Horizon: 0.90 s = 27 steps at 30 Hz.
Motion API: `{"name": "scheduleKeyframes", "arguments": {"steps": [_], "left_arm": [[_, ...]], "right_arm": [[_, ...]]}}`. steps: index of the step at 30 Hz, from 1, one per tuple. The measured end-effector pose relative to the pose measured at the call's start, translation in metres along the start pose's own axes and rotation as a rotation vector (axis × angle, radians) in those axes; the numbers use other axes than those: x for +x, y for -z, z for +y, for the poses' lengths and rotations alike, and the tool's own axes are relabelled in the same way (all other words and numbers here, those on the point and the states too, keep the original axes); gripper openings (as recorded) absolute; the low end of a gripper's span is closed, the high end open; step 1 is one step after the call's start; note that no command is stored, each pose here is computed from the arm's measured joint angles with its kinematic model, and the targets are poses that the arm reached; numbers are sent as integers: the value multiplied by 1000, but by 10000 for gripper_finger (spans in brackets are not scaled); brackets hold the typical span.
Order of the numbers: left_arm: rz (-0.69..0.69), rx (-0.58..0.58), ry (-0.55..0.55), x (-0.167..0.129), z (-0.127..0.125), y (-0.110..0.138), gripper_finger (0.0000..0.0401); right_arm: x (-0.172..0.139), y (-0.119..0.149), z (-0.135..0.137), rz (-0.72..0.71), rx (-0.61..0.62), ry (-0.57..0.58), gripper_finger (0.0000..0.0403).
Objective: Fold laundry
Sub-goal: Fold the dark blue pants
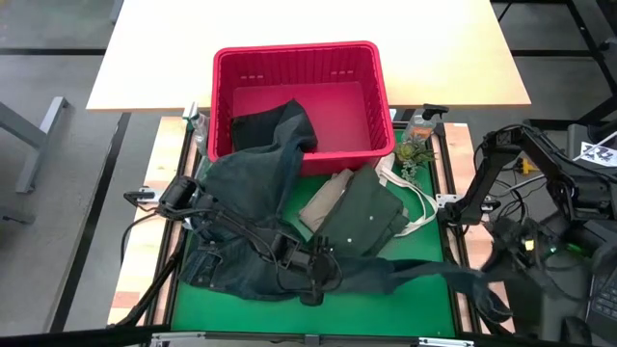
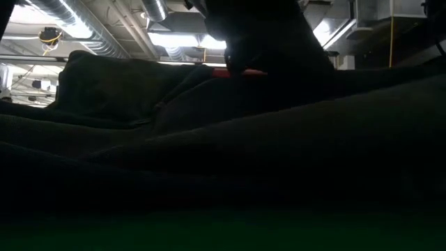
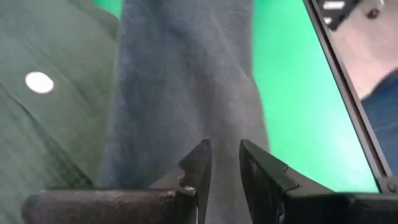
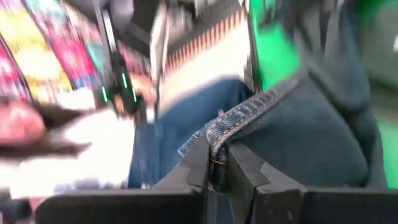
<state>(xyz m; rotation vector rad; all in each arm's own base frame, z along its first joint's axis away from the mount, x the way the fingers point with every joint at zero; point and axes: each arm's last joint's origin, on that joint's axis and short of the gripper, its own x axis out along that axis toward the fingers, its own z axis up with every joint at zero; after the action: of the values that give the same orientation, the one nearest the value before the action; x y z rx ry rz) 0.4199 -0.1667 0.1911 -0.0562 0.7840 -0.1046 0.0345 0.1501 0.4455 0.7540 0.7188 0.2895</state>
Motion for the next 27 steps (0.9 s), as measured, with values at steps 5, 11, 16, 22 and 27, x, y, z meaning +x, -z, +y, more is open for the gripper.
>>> {"name": "scheduleKeyframes", "arguments": {"steps": [5, 11, 16, 22, 27], "left_arm": [[-34, -17, -88, 1, 11, -4, 78], [-50, -62, -192, 4, 43, -12, 78], [-58, -109, -272, 6, 75, -17, 78], [-46, -159, -340, 6, 112, -21, 78], [-45, -199, -380, 4, 138, -23, 78]], "right_arm": [[7, -10, 5, -269, 93, 10, 32], [22, -22, 11, -430, 214, 27, 32], [36, -29, 25, -495, 170, 12, 32], [41, -48, 46, -613, 32, -44, 32], [30, -61, 62, -706, -70, -110, 32]]}}
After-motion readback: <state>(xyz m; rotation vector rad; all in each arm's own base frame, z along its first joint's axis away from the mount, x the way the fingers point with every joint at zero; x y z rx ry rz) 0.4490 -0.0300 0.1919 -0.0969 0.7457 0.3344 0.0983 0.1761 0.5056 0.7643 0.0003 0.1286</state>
